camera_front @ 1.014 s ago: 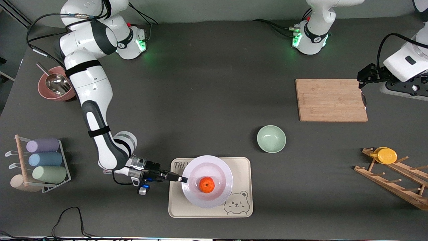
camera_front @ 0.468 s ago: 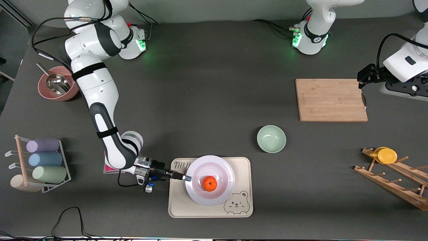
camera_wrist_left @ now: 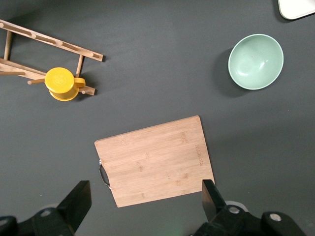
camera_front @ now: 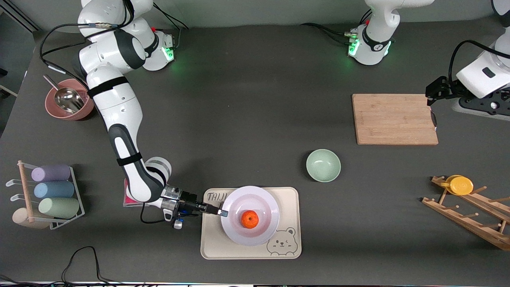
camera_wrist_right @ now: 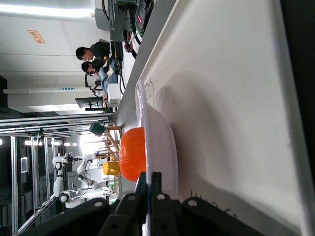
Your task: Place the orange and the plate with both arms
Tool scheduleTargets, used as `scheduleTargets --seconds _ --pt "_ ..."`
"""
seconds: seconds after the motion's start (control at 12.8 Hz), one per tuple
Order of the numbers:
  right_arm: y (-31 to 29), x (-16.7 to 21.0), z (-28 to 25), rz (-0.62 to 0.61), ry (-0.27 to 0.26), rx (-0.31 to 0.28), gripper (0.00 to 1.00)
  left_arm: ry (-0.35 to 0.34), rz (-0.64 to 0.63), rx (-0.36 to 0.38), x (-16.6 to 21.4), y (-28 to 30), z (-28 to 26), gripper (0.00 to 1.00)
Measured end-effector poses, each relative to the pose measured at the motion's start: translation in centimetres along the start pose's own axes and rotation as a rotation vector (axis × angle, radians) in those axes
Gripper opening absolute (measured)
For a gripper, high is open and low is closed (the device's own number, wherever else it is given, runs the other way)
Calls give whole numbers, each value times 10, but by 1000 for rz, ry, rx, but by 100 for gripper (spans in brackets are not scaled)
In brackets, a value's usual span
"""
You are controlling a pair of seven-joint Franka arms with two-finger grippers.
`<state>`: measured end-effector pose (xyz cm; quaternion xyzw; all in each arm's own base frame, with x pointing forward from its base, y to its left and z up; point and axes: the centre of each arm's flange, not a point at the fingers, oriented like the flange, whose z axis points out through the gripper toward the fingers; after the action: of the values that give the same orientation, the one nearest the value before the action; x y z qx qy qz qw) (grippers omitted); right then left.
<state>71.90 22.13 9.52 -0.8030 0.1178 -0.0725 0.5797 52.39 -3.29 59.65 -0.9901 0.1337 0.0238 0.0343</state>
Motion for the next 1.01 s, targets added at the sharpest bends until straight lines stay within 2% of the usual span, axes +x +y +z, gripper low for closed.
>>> scheduleTargets --seconds 0.16,0.23,0.55,0.78,1.01 --pt "-1 1 0 -2 1 2 29 0 0 0 0 0 0 100" --pt "-1 1 -1 -3 2 2 34 0 0 0 0 0 0 100" --pt "3 8 -11 -9 14 -10 35 -1 0 0 0 0 0 100" --pt "2 22 -35 -63 2 -78 35 -7 -1 -2 0 -1 2 100" --pt "-19 38 -67 -54 -20 -163 35 -8 -2 -2 0 -1 2 100"
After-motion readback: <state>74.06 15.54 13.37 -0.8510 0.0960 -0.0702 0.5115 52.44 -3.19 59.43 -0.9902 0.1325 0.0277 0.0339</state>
